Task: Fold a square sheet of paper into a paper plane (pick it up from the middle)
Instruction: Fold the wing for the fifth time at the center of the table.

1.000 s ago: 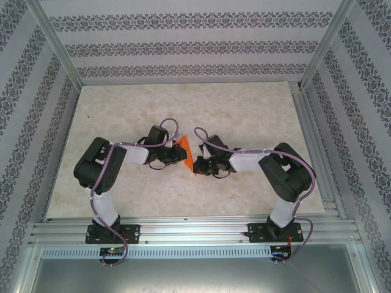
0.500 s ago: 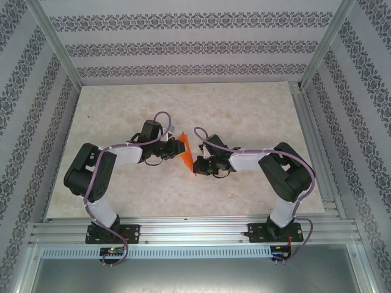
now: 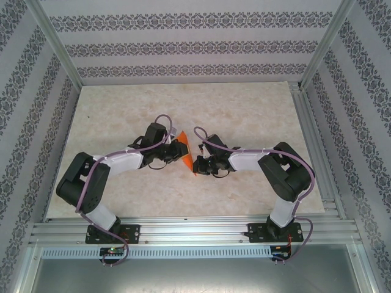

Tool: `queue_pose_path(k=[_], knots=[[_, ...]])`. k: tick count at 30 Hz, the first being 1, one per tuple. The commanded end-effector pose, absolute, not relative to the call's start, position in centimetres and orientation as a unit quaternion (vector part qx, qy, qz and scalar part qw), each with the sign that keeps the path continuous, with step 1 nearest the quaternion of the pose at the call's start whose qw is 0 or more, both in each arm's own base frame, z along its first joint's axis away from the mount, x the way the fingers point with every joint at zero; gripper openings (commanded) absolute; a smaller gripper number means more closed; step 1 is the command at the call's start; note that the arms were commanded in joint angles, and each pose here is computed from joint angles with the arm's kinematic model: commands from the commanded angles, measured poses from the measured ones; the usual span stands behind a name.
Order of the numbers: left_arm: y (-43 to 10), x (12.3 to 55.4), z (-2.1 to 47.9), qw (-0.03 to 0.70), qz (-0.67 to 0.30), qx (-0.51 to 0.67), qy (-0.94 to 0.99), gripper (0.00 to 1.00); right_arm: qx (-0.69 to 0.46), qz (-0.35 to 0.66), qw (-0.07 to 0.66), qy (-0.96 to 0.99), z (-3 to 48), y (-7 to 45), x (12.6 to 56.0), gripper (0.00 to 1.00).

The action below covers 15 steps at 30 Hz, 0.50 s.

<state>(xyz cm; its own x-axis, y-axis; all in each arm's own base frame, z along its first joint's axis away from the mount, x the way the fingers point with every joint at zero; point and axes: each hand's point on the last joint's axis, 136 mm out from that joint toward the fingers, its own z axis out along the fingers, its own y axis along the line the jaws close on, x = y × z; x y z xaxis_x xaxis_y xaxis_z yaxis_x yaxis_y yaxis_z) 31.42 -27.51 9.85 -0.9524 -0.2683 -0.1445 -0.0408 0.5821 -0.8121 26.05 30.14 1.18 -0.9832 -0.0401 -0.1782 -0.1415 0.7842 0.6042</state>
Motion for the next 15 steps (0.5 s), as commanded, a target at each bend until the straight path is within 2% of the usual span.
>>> queue_pose_path(k=[1,5,10,15], knots=[[-26.0,31.9,11.4,0.169,-0.419,-0.102,0.886,0.31,-0.045,0.269,0.046,0.961,-2.1,28.4,24.4,0.07],[-25.8,31.7,12.4,0.184,-0.424,-0.110,0.880,0.37,-0.046,0.269,0.044,0.961,-2.2,28.6,24.4,0.07],[-27.2,31.2,13.5,0.175,-0.464,-0.097,0.863,0.21,-0.045,0.269,0.044,0.961,-2.1,28.6,24.4,0.07],[-29.1,30.7,14.0,0.160,-0.481,-0.082,0.858,0.16,-0.045,0.268,0.045,0.961,-2.1,28.6,24.4,0.07]])
